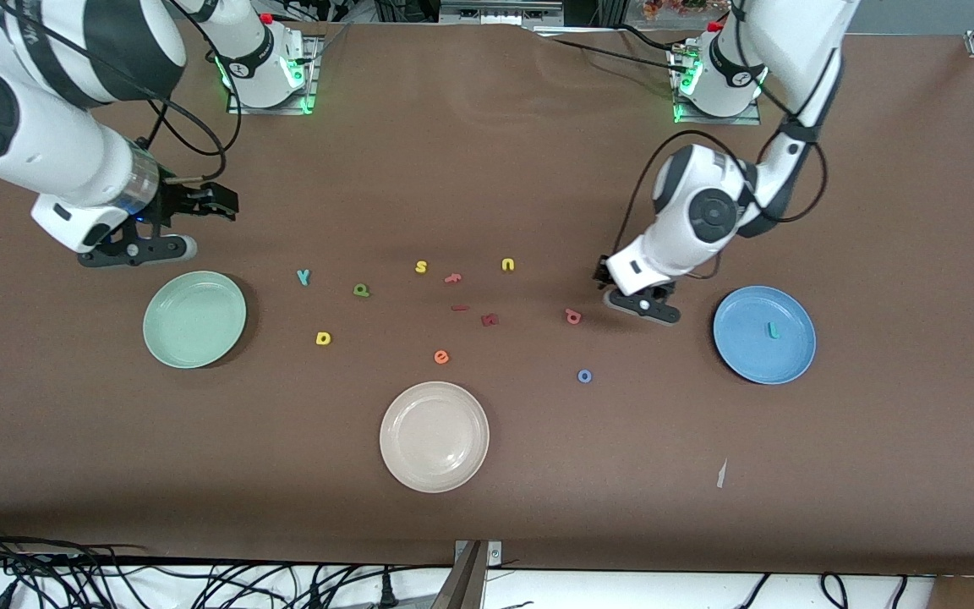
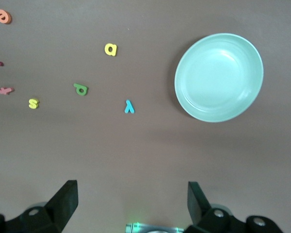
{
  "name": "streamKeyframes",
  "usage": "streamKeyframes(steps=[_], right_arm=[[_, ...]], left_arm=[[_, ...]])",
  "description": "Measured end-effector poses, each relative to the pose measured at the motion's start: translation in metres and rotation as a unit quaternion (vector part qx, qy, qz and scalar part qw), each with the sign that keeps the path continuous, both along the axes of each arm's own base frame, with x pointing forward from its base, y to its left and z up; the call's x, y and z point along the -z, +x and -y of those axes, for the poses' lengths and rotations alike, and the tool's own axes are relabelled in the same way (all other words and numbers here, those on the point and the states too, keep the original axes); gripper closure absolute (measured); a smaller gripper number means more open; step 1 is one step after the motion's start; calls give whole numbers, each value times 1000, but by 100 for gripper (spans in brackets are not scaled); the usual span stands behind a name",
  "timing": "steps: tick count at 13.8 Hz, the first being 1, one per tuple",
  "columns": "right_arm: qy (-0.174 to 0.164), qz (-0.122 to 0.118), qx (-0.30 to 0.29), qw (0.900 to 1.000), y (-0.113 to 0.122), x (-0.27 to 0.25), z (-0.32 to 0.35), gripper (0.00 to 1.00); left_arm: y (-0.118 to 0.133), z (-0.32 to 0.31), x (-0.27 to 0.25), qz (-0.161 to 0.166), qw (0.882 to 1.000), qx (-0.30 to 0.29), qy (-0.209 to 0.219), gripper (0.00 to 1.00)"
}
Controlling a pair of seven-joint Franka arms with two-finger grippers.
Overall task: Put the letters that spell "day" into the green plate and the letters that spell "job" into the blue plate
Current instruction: 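Grasp the pink letter with the left gripper while the right gripper reaches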
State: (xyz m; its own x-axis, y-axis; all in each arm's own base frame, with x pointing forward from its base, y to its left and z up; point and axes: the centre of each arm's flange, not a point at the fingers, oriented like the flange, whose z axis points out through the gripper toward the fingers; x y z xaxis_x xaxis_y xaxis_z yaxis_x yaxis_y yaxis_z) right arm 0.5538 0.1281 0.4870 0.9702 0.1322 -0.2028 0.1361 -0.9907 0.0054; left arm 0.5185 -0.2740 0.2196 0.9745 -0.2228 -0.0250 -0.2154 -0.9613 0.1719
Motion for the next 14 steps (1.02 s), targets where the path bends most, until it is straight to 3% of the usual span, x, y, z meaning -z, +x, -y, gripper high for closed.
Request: streamKeyframes(steps=[3, 8, 12, 14], right_arm=[[2, 15, -3, 1000, 0, 40, -17, 0], [2, 45, 12, 999, -11, 110, -57, 0], [14, 82, 3, 997, -32, 166, -82, 0], [16, 85, -10, 996, -44, 191, -95, 0]], left_arm=[[-4, 40, 15, 3, 1000, -13, -5, 28], [24, 52, 29, 30, 999, -24, -19, 28], [33, 56, 46, 37, 999, -29, -23, 28], [35, 57, 47, 39, 999, -29, -24, 27]])
